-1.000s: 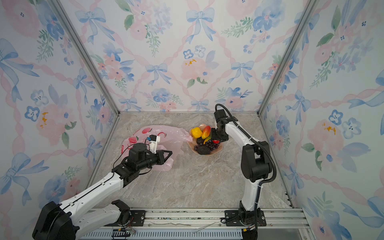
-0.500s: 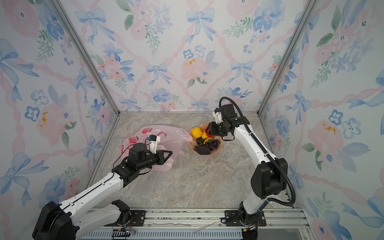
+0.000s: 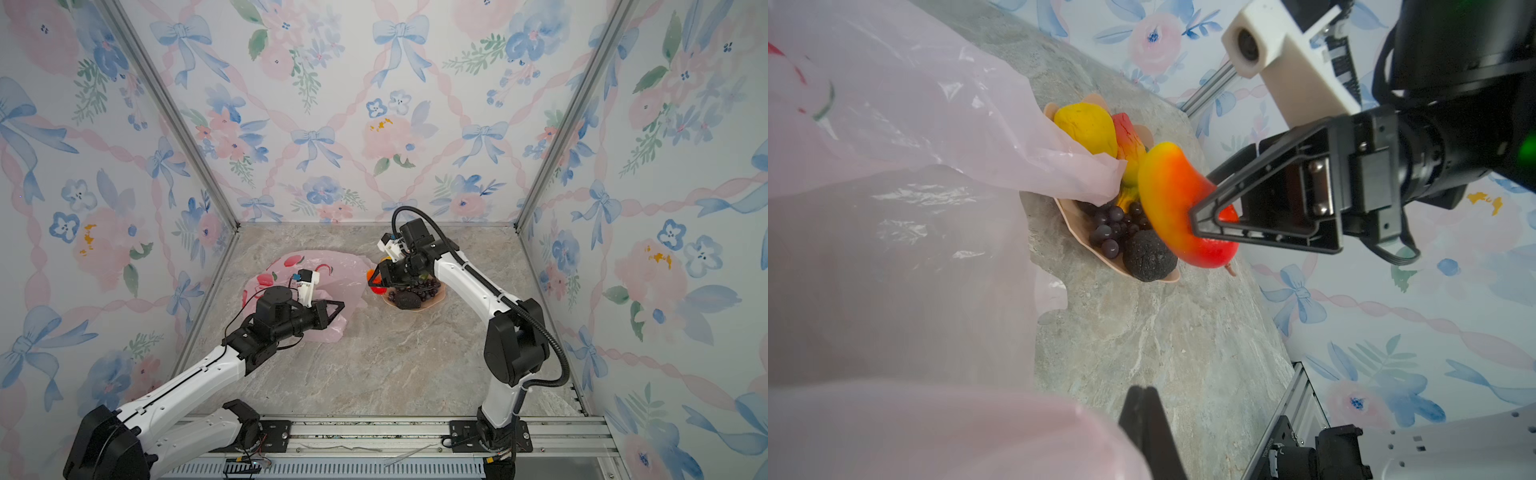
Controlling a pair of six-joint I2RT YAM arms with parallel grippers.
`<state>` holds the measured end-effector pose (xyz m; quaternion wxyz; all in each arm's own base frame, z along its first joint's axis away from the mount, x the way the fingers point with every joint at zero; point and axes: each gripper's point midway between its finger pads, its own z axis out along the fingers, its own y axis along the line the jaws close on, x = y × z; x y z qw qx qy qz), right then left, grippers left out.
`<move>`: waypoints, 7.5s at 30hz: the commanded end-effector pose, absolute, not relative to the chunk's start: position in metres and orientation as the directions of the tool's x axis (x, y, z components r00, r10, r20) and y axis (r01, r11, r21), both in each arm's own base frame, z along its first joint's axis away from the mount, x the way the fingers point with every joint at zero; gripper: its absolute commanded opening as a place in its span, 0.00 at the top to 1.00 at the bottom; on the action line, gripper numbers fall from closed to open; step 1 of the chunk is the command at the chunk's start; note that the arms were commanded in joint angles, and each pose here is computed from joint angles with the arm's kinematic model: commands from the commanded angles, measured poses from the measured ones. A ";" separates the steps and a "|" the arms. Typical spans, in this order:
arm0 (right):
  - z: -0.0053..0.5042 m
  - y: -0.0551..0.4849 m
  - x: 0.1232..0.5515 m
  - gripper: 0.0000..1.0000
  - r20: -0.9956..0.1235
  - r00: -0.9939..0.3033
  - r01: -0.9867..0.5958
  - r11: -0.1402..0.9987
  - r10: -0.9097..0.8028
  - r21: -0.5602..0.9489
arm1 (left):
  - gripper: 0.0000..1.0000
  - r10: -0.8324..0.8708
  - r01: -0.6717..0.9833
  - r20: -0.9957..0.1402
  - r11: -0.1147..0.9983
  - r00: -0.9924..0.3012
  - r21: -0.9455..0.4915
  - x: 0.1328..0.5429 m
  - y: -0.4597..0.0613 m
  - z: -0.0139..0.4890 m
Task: Place the fruits into the plastic bag
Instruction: Place the fruit in the plastic bag, then pick up the fruit from the plate.
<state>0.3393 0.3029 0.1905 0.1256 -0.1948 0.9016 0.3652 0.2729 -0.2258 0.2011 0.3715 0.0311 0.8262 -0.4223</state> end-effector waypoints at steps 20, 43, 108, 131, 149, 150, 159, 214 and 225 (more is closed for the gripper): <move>0.144 0.415 0.301 0.59 -0.254 -0.868 -0.453 0.473 -0.426 0.755 | 1.00 -0.254 0.445 -0.676 0.587 -0.692 -0.676 0.265 -0.231 0.216; 0.118 0.484 0.355 0.58 -0.131 -0.988 -0.156 0.448 -0.086 0.880 | 1.00 -0.184 0.547 -0.698 0.497 -0.692 -0.674 0.247 -0.259 0.223; 0.209 0.393 0.432 0.19 -0.435 -0.887 -0.307 0.509 0.153 0.804 | 1.00 -0.265 0.447 -0.682 0.588 -0.681 -0.675 0.244 -0.216 0.202; 0.197 0.345 0.346 0.02 -0.328 -0.942 -0.288 0.657 -0.066 0.696 | 1.00 -0.313 0.388 -0.678 0.631 -0.665 -0.672 0.255 -0.207 0.202; 0.204 0.216 0.311 0.04 -0.377 -0.912 -0.280 0.914 -0.158 0.294 | 1.00 -0.319 0.388 -0.679 0.630 -0.661 -0.673 0.259 -0.208 0.210; 0.201 0.210 0.321 0.04 -0.380 -0.915 -0.257 0.921 -0.134 0.293 | 1.00 -0.322 0.386 -0.679 0.631 -0.659 -0.673 0.259 -0.207 0.211; 0.155 0.182 0.411 0.02 -0.356 -0.934 -0.125 0.967 -0.040 0.220 | 1.00 -0.327 0.384 -0.672 0.622 -0.664 -0.682 0.259 -0.208 0.209; 0.094 0.193 0.520 0.49 -0.331 -0.943 -0.074 0.956 0.025 0.285 | 1.00 -0.346 0.345 -0.657 0.638 -0.670 -0.688 0.259 -0.197 0.192; 0.126 0.184 0.515 0.61 -0.402 -0.915 -0.078 0.958 0.041 0.275 | 1.00 -0.348 0.356 -0.660 0.630 -0.665 -0.690 0.259 -0.198 0.197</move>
